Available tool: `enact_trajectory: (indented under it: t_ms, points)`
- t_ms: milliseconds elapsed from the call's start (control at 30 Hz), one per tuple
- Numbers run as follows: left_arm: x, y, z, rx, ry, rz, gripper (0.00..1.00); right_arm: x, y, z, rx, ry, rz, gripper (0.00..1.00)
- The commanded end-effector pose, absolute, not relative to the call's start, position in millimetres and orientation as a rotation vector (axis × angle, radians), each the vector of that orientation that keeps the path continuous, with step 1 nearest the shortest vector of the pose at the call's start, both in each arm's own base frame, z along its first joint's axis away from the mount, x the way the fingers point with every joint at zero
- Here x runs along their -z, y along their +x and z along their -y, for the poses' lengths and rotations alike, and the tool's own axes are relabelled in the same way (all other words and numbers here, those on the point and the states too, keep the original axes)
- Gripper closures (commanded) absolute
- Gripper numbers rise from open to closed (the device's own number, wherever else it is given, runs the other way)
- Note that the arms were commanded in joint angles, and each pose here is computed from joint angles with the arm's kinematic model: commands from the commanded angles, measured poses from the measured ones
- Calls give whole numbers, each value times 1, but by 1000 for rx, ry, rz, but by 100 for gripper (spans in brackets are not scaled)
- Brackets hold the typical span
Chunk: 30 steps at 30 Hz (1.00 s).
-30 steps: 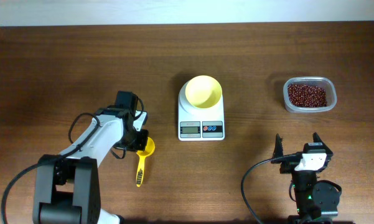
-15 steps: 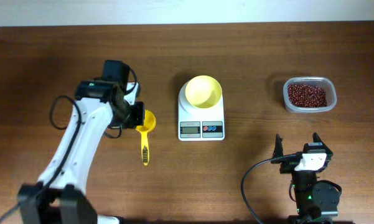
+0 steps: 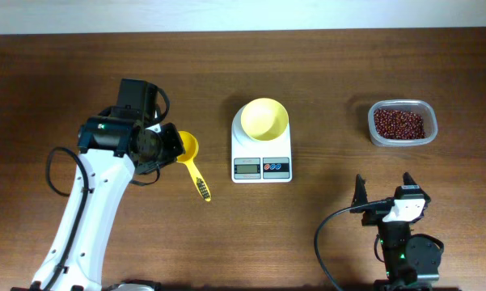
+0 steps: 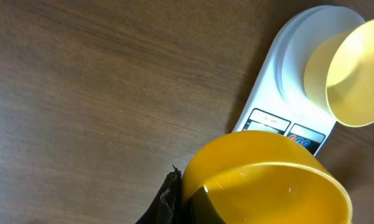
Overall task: Scoop item into bowl and weigh 50g on scale
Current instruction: 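Lift the scoop with the left gripper toward the right gripper above the scale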
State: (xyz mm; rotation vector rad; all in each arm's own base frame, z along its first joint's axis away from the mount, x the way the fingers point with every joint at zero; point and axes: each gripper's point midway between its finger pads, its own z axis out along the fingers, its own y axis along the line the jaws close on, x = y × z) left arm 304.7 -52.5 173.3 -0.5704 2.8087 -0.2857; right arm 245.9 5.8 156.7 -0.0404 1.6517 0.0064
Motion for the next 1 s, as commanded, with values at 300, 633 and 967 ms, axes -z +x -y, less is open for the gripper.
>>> enact_trajectory:
  t_ms: [300,633,967]
  points:
    - [-184,307,56,342,-741,-2750,100,-253,273,-43,-245,-148,-2071,1]
    - [-191,315,72,571,-1293,-2573,100,-277,294,-150,-1185,-433,-2101,1]
    - [-206,320,106,912,-1622,-2461,100,-270,295,-165,-1570,-199,-2207,1]
